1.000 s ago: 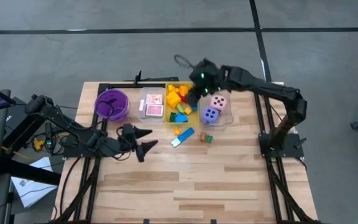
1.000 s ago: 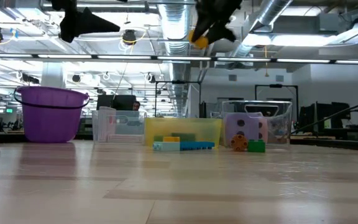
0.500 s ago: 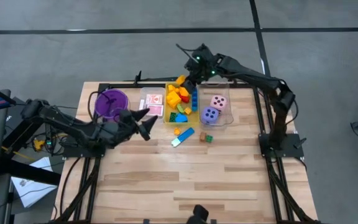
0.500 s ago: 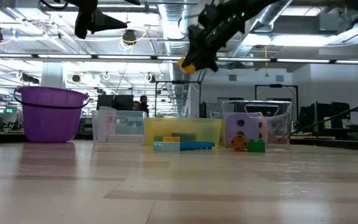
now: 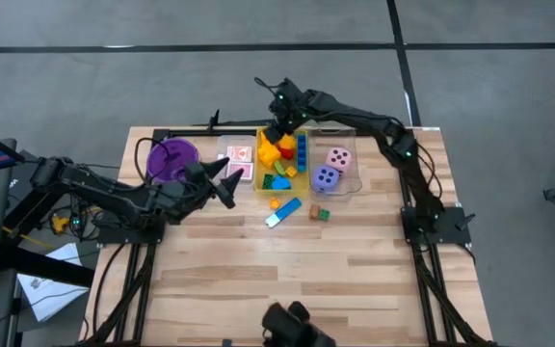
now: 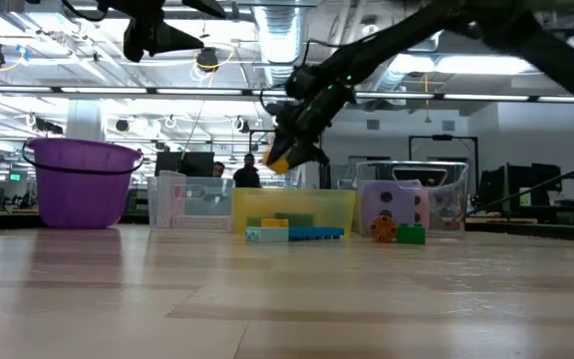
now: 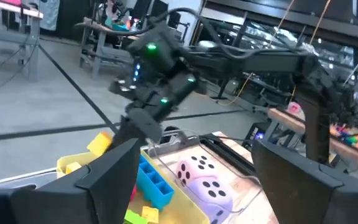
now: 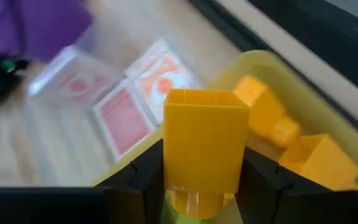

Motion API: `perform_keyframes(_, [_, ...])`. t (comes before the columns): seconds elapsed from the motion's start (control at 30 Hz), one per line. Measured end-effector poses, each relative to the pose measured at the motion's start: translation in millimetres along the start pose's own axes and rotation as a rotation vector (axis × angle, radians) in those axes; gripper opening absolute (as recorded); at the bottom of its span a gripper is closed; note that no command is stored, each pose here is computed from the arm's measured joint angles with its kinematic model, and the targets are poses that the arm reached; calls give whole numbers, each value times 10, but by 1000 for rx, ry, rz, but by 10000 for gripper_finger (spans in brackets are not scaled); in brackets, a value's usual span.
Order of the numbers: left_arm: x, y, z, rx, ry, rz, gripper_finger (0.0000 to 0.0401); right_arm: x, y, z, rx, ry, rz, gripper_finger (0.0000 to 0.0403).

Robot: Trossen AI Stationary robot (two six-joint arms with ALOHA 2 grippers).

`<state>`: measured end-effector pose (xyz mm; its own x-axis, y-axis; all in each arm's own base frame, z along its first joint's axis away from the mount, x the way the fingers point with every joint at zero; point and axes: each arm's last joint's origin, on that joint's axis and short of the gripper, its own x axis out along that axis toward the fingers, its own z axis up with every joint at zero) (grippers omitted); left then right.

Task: Pick & Place Toys
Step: Put the yellow gamepiece into the yellow bin

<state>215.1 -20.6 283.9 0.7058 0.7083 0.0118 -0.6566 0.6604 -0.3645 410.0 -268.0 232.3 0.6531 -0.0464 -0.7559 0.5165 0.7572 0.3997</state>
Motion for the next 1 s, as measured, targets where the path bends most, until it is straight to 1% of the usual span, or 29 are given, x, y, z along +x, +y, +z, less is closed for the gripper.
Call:
perform_keyframes(0.1, [-3, -2, -1, 42, 1, -2, 305, 78, -93, 81, 49, 44, -28, 147])
perform_keyframes(0.2, [-3, -2, -1, 75, 1, -1, 305, 115, -126, 149, 61, 69, -70, 147])
perform_keyframes(0.37, [-3, -2, -2, 119, 1, -2, 305, 142, -63, 210, 62, 89, -96, 147])
perform_keyframes(0.5, [-3, -3, -1, 159, 1, -2, 305, 201, -10, 184, 51, 94, -172, 148])
perform_keyframes(0.7, [-14, 3, 30, 154, -6, -11, 305, 222, 60, 168, 77, 82, -210, 148])
perform_keyframes(0.87, [-44, 26, 97, 186, -20, -15, 305, 217, 46, 142, 85, 100, -254, 148])
perform_keyframes(1.0, [-85, 60, 187, 159, -40, -20, 305, 214, 44, 144, 84, 97, -259, 148])
